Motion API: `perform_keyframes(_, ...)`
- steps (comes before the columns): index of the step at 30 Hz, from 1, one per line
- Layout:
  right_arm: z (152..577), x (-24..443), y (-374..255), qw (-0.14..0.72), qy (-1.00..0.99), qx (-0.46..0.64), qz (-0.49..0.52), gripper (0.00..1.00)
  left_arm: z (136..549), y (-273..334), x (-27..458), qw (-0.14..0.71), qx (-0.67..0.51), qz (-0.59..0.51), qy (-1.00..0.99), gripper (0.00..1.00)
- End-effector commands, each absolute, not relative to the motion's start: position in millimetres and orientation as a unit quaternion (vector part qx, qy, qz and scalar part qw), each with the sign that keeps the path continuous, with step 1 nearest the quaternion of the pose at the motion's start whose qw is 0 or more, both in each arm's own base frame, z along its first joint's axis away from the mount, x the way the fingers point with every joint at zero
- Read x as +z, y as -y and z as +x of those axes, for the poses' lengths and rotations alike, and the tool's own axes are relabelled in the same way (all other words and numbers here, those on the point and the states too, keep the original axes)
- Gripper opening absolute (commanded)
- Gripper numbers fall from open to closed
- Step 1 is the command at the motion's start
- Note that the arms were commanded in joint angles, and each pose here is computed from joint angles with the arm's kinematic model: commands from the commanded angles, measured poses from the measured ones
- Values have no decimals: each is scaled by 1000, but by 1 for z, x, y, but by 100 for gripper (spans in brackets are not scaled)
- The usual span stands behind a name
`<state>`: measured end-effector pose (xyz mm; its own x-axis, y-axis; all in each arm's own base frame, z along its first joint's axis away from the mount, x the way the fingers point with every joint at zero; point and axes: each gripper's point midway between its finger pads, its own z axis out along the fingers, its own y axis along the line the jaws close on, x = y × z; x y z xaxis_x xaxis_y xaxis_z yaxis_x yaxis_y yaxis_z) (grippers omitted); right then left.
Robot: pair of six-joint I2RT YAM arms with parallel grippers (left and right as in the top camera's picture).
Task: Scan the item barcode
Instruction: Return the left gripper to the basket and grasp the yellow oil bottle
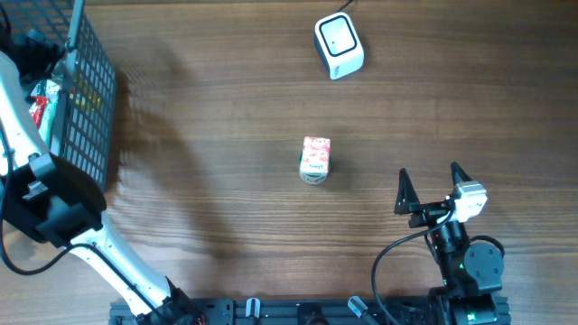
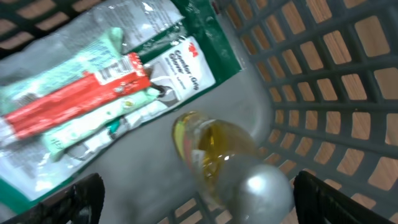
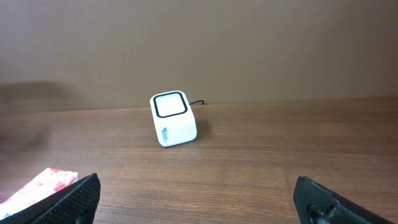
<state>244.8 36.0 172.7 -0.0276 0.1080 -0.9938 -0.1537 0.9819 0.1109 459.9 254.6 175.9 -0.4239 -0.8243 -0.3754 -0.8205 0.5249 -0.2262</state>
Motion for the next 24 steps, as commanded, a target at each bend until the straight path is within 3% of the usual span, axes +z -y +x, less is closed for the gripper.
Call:
perform_keyframes(1, 244, 173, -38, 698, -709, 97, -23, 100, 467, -250, 159, 214, -21, -486, -847, 86)
perform_keyframes(8, 244, 173, -38, 698, -709, 97, -23, 100, 472, -245, 129, 186, -26, -485, -854, 81)
perform_keyframes(9, 244, 173, -38, 698, -709, 97, -23, 100, 473, -244, 124, 183, -25, -484, -855, 72)
perform_keyframes(11, 244, 173, -38, 698, -709, 97, -23, 100, 477, -243, 117, 180, -28, -482, -857, 45)
perform_keyframes(12, 244, 173, -38, 698, -709, 97, -23, 100, 479, -242, 114, 181, -30, -481, -857, 41)
perform_keyframes(19, 244, 173, -39, 698, -709, 97, -23, 100, 481, -242, 104, 174, -33, -481, -859, 45)
perform_keyframes(24, 244, 173, -38, 698, -709, 97, -23, 100, 477, -249, 124, 194, -32, -484, -853, 36)
